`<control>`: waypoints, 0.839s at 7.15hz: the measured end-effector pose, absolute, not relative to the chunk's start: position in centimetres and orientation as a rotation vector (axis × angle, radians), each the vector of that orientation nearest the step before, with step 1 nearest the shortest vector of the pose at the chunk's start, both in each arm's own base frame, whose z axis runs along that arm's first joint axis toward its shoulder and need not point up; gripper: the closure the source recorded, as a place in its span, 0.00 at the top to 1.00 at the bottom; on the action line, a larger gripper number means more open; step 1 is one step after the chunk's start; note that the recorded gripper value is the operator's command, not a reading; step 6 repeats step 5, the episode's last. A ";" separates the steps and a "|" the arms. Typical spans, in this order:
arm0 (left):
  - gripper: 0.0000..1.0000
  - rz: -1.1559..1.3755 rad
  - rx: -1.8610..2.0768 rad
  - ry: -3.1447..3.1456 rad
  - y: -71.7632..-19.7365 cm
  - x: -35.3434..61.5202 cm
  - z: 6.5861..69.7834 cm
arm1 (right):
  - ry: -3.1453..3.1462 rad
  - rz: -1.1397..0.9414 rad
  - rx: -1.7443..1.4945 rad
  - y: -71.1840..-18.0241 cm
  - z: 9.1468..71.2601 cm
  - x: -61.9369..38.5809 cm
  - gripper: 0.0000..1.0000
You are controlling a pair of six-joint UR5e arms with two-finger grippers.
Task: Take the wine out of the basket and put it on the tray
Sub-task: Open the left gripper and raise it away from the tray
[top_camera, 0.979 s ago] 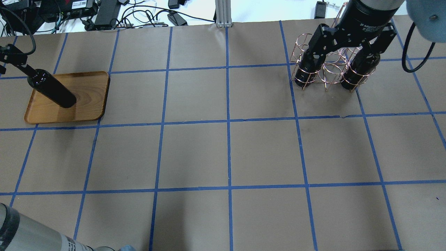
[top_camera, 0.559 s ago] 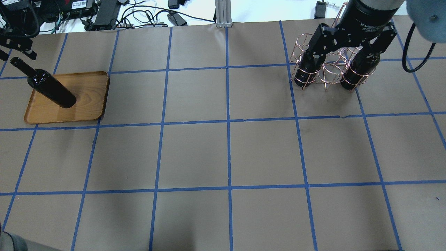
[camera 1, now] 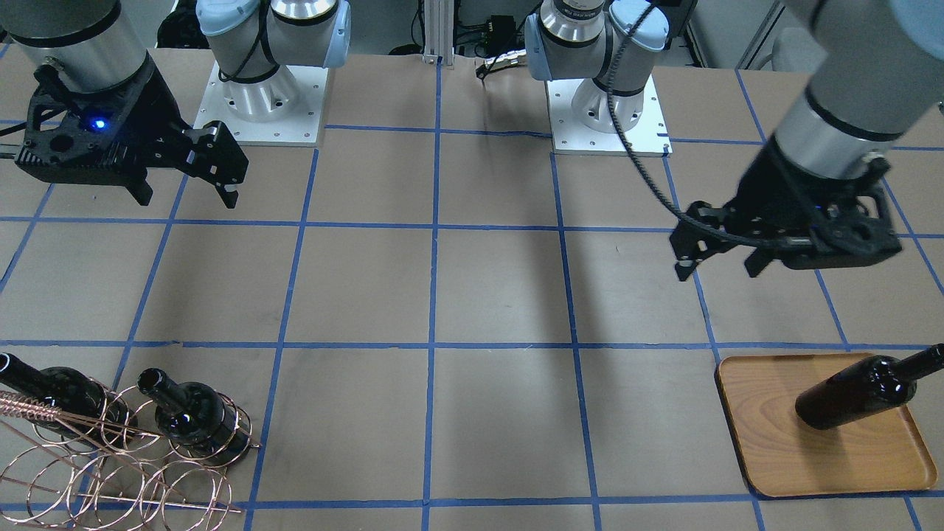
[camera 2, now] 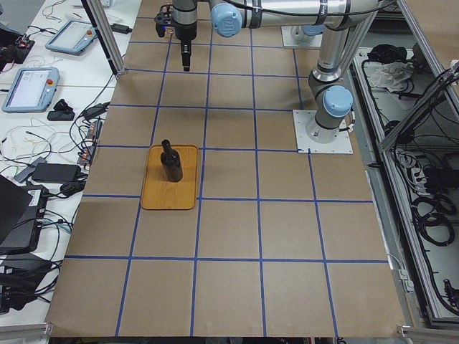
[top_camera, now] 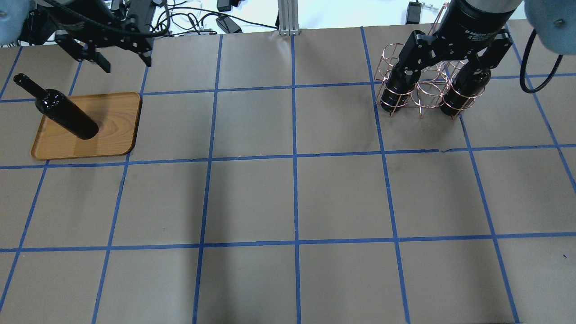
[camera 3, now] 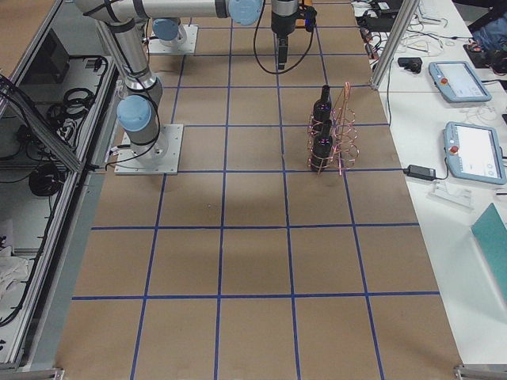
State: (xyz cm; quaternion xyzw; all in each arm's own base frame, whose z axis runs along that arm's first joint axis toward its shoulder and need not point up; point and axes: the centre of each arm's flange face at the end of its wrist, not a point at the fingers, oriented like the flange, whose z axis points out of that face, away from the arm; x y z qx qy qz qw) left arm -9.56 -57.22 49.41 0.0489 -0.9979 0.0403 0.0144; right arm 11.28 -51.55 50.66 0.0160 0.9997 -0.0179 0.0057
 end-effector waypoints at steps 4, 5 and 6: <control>1.00 0.121 0.096 -3.100 -53.4 -14.9 49.8 | 3.137 -0.054 0.051 -51.5 50.6 11.2 1.00; 1.00 0.121 0.087 -3.099 -53.0 -15.1 50.1 | 3.138 -0.054 0.051 -51.5 50.6 11.2 1.00; 1.00 0.121 0.087 -3.099 -53.0 -15.1 50.1 | 3.138 -0.054 0.051 -51.5 50.6 11.2 1.00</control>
